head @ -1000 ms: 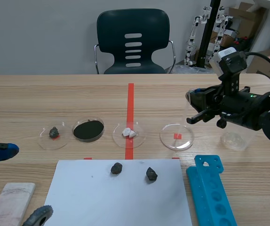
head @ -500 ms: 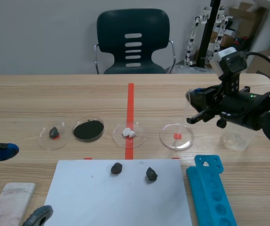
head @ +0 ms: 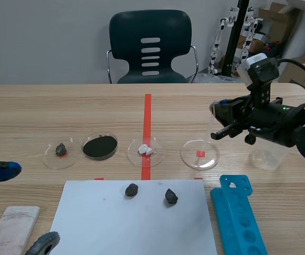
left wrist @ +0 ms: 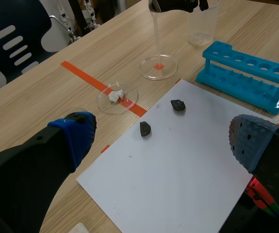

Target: Draw acid from the petri dish

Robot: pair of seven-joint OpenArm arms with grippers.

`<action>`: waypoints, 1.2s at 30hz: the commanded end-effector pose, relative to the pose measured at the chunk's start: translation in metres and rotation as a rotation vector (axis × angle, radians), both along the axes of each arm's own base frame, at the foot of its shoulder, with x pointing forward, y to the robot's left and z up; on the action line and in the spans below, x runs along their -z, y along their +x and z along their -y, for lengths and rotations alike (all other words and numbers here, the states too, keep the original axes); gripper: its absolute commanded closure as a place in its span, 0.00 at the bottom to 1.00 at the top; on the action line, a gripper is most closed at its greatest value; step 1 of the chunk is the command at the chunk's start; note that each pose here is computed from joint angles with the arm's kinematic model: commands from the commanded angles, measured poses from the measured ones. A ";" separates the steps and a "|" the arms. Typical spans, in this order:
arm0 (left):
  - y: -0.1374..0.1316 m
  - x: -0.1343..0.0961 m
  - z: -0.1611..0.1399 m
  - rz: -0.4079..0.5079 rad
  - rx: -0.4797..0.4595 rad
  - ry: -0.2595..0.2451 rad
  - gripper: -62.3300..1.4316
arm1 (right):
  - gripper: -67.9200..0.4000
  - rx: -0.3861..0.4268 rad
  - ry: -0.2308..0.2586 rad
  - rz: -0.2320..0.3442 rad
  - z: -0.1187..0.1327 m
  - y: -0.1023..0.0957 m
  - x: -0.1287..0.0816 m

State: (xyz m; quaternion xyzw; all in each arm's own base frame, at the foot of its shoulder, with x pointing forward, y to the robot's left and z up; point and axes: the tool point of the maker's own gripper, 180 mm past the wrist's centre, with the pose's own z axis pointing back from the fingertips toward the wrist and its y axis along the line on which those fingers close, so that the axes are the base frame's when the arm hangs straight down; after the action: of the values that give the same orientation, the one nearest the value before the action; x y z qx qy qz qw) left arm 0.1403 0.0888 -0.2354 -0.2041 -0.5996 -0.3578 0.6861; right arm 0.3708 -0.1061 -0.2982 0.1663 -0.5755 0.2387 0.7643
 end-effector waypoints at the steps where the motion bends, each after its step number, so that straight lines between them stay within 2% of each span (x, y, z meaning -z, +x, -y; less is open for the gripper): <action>1: 0.002 -0.008 0.003 0.023 -0.005 -0.032 0.08 | 0.96 -0.002 0.008 0.049 0.001 0.008 -0.016; 36: 0.002 -0.008 0.003 0.023 -0.005 -0.032 0.08 | 0.94 -0.005 0.020 0.049 0.000 0.004 -0.014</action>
State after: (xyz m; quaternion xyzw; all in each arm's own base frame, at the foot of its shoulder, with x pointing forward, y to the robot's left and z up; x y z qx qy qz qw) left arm 0.1403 0.0888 -0.2354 -0.2041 -0.5996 -0.3578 0.6861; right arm 0.3703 -0.1056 -0.2967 0.1689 -0.5804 0.2371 0.7605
